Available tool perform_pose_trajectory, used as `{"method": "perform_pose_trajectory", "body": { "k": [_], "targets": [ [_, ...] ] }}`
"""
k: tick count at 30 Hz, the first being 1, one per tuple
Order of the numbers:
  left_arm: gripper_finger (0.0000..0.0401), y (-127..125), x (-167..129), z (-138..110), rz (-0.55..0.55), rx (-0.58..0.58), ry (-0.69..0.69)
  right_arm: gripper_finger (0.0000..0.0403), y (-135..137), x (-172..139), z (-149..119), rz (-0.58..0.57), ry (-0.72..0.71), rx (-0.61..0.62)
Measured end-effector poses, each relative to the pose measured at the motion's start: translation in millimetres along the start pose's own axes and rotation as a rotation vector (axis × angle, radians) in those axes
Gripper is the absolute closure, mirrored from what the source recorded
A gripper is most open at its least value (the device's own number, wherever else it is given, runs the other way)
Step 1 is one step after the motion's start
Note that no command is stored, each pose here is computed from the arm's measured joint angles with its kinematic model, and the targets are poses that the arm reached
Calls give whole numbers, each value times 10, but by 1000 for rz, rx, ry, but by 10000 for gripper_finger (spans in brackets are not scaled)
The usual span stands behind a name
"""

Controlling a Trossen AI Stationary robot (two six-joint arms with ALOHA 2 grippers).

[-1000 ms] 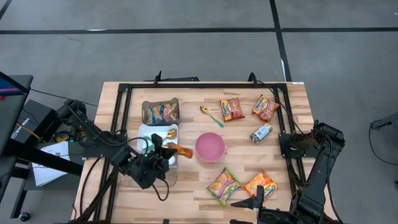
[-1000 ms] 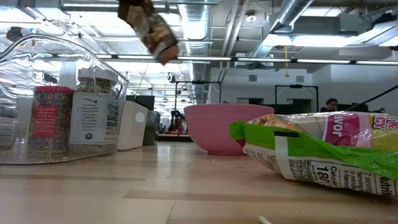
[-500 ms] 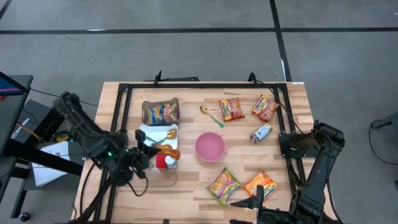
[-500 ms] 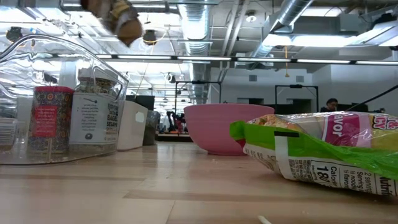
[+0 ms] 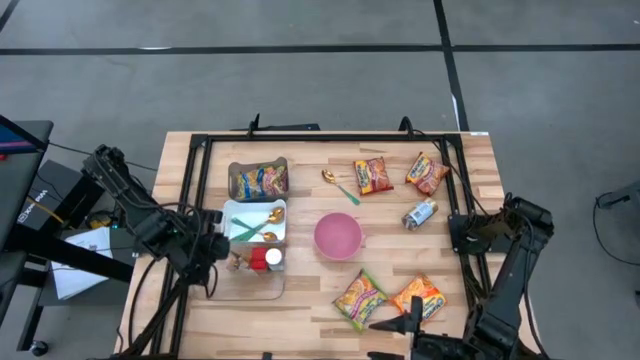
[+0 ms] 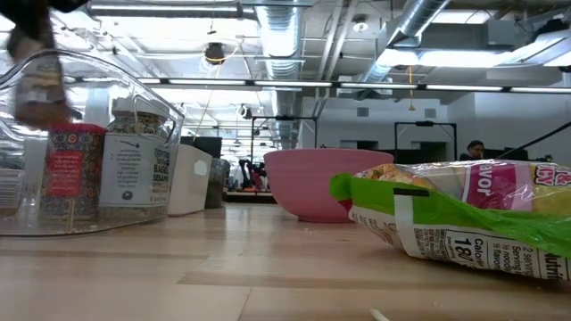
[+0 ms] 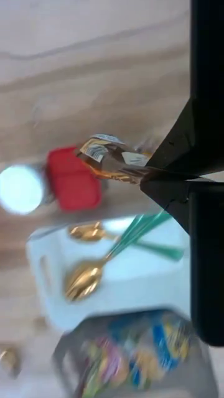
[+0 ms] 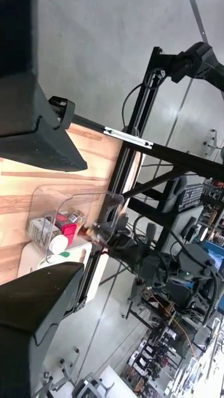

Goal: Pick & Place Food Item
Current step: Put the orange spice pack into the transparent bin

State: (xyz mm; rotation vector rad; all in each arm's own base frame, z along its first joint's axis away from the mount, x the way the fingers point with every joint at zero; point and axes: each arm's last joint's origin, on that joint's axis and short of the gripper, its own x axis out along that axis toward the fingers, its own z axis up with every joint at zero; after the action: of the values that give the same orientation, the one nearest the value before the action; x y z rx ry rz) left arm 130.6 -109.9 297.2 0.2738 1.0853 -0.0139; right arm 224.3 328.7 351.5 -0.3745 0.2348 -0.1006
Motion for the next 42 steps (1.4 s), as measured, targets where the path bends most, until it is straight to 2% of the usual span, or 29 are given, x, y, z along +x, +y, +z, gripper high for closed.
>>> {"method": "perform_pose_trajectory", "body": {
  "k": [6,11,16,21,30,37,42],
  "targets": [
    [401,-15,-1,-40,-79,-74,82,159,-19,36,-3,-7,5,-1],
    [401,9,37,-132,3,-148,233,159,-25,44,-18,-8,15,2],
    [401,-67,124,-117,1,-202,340,159,-27,43,-37,-9,26,3],
    [401,-143,290,-51,-6,-269,473,159,-27,43,-38,-9,26,4],
    [401,-205,681,77,42,-298,675,159,-28,43,-41,-9,27,0],
    [396,-146,799,122,58,-319,719,159,-29,43,-49,-9,32,-9],
    [366,-74,772,131,66,-341,694,159,-29,43,-53,-10,34,-13]
  ]
}}
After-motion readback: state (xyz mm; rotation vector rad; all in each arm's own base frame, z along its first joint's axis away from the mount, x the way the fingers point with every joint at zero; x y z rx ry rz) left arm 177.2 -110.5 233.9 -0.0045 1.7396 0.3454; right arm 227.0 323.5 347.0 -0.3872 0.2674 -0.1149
